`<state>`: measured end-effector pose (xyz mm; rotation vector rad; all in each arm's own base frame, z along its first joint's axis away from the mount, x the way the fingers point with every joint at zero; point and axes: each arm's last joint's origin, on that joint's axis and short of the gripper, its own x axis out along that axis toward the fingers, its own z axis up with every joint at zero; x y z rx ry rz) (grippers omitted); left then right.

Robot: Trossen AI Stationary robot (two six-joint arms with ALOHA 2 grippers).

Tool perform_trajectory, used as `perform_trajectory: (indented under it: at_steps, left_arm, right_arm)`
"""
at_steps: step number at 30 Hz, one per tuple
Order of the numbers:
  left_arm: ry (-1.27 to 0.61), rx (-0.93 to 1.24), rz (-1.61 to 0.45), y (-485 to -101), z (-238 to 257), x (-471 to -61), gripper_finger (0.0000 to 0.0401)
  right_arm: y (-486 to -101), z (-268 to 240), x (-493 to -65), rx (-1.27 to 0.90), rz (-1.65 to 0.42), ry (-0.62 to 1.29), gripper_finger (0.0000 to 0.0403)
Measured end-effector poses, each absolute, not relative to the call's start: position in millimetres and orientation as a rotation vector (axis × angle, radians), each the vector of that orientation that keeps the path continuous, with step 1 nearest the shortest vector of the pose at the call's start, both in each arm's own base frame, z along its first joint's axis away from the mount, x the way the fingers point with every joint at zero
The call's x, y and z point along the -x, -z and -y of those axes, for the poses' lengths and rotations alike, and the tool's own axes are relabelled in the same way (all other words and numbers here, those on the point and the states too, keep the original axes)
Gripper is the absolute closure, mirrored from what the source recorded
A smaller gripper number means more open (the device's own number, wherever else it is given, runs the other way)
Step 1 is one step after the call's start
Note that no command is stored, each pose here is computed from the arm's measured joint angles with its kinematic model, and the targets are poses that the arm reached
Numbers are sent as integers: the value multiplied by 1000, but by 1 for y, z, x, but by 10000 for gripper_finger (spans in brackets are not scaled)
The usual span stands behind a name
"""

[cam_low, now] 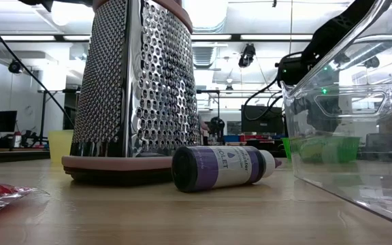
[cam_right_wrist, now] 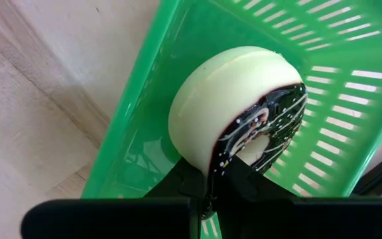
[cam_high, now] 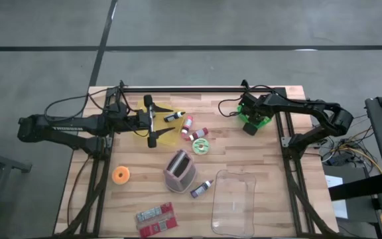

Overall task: Pick & Place Food Item
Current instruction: Put the black donut into the green bin, then put the red food coloring into the yellow bin

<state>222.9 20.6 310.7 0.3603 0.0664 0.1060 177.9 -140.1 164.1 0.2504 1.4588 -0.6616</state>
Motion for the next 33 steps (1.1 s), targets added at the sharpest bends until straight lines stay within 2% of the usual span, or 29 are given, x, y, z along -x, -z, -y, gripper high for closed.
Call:
perform_trajectory:
  at_steps: [6, 15, 20, 26, 33]
  left_arm:
    - [-106, -360, -66, -311, -21, -223, 105]
    - [-106, -360, -66, -311, -21, -223, 105]
    - [-106, -360, -66, -311, -21, -223, 105]
    - [-106, -361, -67, -311, -21, -223, 105]
    - [-105, -360, -74, -310, -21, -223, 105]
  right_arm:
    - [-164, 140, -178, -253, -1457, 664, 354]
    - [-164, 140, -177, -252, -1465, 673, 236]
    - [-165, 140, -175, -229, -1492, 712, 186]
    - [-173, 142, -177, -238, -1502, 724, 155]
    - [-190, 144, -186, -298, -1456, 657, 148]
